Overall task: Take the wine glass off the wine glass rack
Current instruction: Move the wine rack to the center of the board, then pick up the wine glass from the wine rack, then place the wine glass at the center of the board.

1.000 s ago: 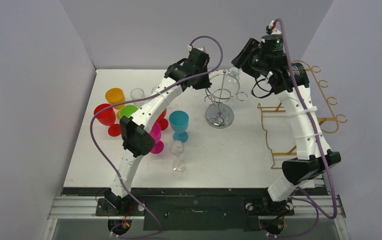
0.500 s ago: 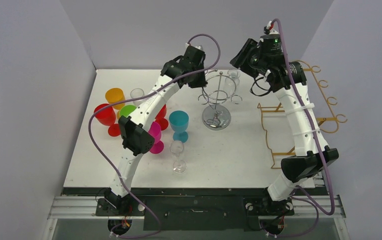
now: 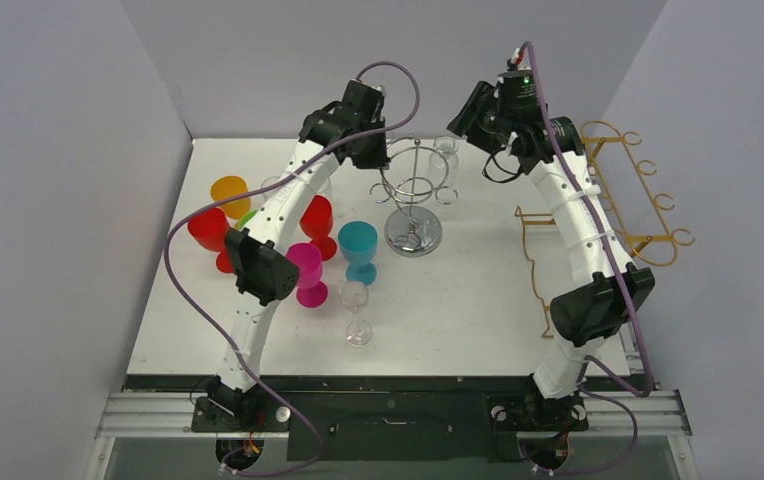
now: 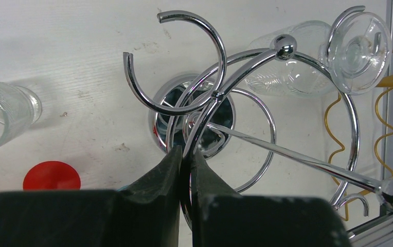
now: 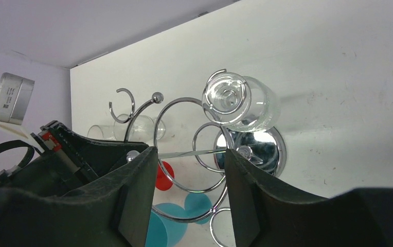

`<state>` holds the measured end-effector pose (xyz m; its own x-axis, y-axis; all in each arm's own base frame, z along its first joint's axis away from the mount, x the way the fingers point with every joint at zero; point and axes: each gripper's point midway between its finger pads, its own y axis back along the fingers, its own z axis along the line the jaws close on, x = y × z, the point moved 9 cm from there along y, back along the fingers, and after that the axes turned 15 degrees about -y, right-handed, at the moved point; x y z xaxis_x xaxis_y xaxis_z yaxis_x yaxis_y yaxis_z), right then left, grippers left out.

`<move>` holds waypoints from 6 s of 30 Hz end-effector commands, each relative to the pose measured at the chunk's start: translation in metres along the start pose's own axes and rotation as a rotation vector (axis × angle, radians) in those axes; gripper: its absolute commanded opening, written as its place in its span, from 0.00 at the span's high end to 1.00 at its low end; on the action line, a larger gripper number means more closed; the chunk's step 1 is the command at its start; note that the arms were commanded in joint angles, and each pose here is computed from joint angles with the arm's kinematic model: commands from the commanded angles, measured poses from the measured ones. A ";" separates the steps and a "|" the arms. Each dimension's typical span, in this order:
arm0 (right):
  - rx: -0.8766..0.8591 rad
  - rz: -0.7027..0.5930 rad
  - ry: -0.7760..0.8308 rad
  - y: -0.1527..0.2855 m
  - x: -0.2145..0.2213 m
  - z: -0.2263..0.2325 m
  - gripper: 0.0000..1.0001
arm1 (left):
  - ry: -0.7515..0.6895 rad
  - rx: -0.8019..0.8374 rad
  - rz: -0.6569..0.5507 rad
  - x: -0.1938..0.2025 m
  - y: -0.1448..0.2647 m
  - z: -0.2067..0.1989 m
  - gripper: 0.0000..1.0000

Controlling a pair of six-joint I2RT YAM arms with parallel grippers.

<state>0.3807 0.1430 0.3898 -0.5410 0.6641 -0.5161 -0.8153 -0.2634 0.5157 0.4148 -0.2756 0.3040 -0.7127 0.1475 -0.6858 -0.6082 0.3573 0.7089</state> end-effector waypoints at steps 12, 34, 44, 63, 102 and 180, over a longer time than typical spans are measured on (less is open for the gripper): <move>0.026 -0.023 -0.025 -0.063 0.008 -0.009 0.46 | -0.085 -0.019 -0.120 -0.027 0.057 0.032 1.00; 0.012 0.048 -0.068 -0.108 0.025 -0.020 0.54 | -0.109 -0.005 -0.085 -0.022 0.050 0.040 1.00; -0.040 0.057 -0.097 -0.098 0.026 -0.017 0.65 | -0.109 -0.009 -0.081 -0.022 0.049 0.041 1.00; -0.082 0.017 -0.122 -0.076 0.018 -0.018 1.00 | -0.119 -0.024 -0.082 -0.022 0.048 0.044 1.00; -0.423 -0.154 -0.460 -0.071 -0.006 -0.005 1.00 | -0.122 -0.003 -0.067 -0.019 0.048 0.045 1.00; -0.856 -0.338 -0.406 0.135 -0.052 0.090 1.00 | -0.017 0.287 -0.695 -0.061 0.230 0.024 0.03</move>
<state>0.3636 0.1408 0.4764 -0.2863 0.9355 -0.2071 -0.9433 -0.3131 -0.1100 0.3451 -0.1891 0.4739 -0.2966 -0.1179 -0.9477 -0.8005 0.5719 0.1794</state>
